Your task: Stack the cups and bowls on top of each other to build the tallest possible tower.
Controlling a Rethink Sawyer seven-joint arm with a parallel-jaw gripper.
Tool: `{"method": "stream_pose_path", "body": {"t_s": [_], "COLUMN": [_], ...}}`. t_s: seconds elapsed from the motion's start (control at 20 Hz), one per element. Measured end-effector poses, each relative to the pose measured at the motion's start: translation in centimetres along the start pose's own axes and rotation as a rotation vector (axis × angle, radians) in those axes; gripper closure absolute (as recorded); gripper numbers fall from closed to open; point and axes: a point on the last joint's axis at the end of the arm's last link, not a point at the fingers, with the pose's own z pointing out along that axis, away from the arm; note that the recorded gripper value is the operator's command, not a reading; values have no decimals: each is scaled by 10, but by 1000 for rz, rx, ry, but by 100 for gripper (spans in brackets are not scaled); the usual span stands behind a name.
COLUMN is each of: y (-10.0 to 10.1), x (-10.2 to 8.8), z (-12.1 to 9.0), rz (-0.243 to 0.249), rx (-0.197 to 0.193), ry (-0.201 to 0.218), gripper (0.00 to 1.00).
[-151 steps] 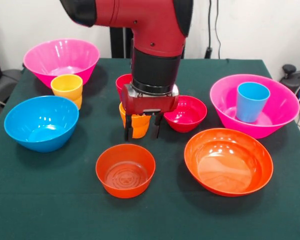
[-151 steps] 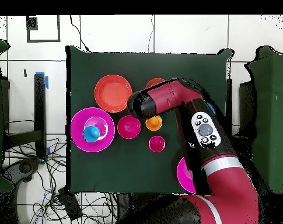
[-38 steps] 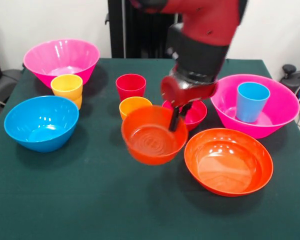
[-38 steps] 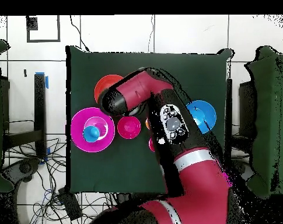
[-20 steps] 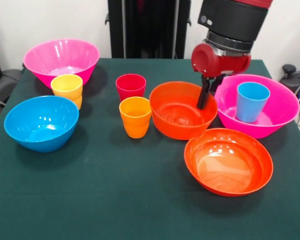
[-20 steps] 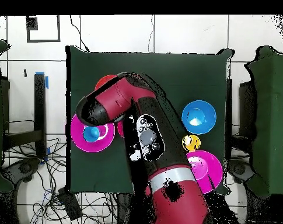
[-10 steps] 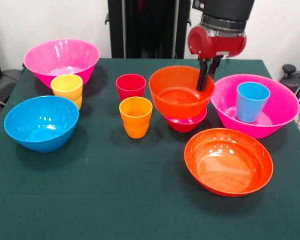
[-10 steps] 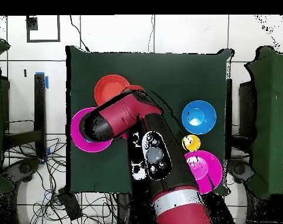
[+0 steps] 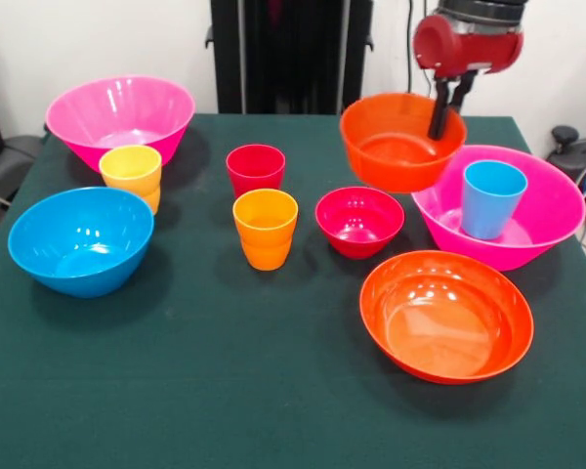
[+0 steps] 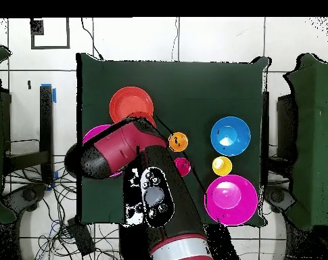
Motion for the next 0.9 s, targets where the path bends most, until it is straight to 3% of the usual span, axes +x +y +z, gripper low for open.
{"method": "stream_pose_path", "body": {"t_s": [0.4,0.6,0.9], "y": [33,38,49], "x": [-7,-11,-8], "z": [-8,-10,-5], "rz": [25,48,68], "rx": [-17,-28,-12], "ry": [7,-3,-21], "gripper": [100,100,100]}}
